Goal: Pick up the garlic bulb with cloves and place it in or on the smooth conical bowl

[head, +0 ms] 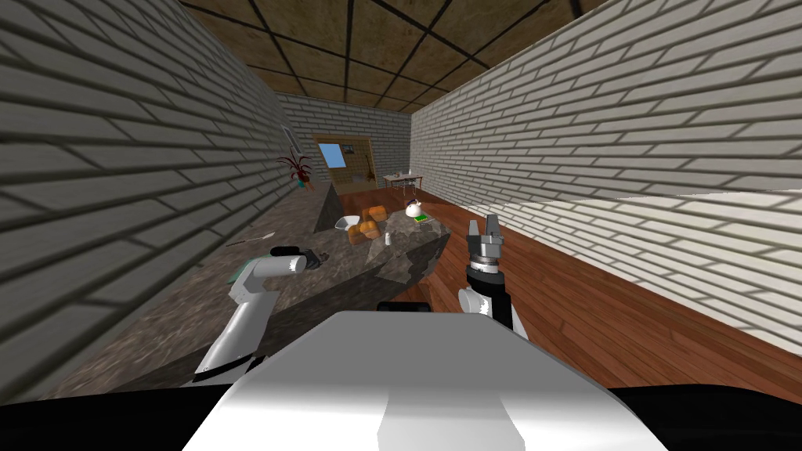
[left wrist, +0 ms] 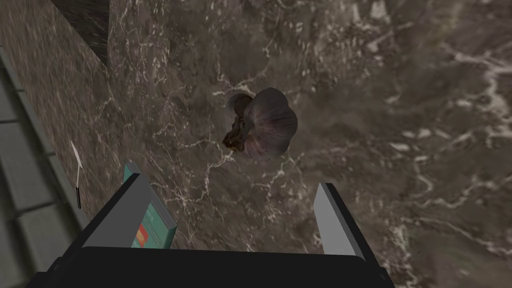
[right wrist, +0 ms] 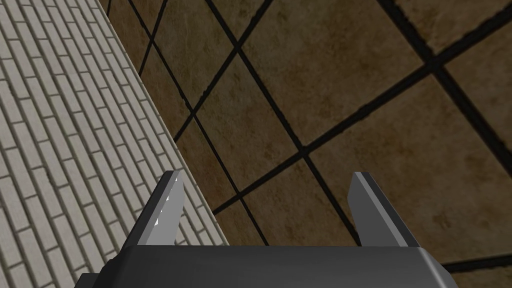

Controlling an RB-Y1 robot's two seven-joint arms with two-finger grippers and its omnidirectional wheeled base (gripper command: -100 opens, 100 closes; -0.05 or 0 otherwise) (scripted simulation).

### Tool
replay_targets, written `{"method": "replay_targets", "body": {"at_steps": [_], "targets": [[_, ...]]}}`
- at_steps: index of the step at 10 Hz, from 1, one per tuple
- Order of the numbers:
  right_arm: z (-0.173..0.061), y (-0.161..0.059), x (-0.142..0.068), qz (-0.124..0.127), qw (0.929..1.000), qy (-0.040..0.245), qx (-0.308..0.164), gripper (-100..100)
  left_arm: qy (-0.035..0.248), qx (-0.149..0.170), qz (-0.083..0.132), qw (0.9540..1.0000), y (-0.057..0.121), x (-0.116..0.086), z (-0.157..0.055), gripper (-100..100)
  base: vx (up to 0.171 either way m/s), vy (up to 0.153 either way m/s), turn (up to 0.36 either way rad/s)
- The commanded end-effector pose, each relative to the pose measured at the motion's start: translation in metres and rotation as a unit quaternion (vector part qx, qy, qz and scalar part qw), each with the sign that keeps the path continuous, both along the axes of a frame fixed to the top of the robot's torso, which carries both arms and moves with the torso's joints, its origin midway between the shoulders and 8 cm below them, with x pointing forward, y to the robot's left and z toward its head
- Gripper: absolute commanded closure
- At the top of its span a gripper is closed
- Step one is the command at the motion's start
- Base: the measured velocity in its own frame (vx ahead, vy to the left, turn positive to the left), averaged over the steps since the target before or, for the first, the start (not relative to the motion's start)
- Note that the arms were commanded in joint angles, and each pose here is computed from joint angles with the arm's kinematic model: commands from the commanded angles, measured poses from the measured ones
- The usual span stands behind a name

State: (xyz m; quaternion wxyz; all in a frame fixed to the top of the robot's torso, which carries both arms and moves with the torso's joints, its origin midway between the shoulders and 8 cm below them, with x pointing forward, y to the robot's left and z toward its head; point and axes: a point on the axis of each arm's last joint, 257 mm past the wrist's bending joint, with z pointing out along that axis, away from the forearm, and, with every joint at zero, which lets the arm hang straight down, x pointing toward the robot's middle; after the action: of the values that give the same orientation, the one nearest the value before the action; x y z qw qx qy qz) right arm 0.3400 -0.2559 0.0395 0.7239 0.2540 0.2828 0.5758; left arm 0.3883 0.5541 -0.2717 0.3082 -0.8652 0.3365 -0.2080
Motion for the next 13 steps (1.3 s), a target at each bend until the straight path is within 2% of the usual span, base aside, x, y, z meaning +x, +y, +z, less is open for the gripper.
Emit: {"method": "replay_targets", "body": {"at_steps": [1,2,3,5,6,10,12,13], "targets": [[0.0,0.0,0.0,0.0,1.0,0.0,0.0,0,0.0,0.0,0.0,1.0,0.0,0.0,0.0,-100,0.0,0.0,0.0],[0.0,0.0,0.0,0.0,1.0,0.0,0.0,0,0.001,-0.001,0.001,1.0,0.0,-0.001,0.0,0,0.0,0.0,0.0],[0.0,0.0,0.0,0.0,1.0,0.0,0.0,0,0.001,-0.001,0.001,1.0,0.002,0.001,-0.009,-100,0.0,0.0,0.0],[0.0,0.0,0.0,0.0,1.0,0.0,0.0,0,0.002,-0.001,0.002,1.0,0.003,0.001,-0.011,-100,0.0,0.0,0.0],[0.0,0.0,0.0,0.0,1.0,0.0,0.0,0,0.001,-0.001,0.001,1.0,0.003,0.002,-0.012,100,0.0,0.0,0.0],[0.0,0.0,0.0,0.0,1.0,0.0,0.0,0,0.001,-0.001,0.001,1.0,0.003,0.002,-0.012,100,0.0,0.0,0.0],[0.0,0.0,0.0,0.0,1.0,0.0,0.0,0,0.004,-0.002,0.004,1.0,0.003,0.0,-0.006,-100,0.0,0.0,0.0],[0.0,0.0,0.0,0.0,1.0,0.0,0.0,0,0.006,-0.002,0.005,1.0,0.003,-0.001,-0.003,-100,0.0,0.0,0.0]]}}
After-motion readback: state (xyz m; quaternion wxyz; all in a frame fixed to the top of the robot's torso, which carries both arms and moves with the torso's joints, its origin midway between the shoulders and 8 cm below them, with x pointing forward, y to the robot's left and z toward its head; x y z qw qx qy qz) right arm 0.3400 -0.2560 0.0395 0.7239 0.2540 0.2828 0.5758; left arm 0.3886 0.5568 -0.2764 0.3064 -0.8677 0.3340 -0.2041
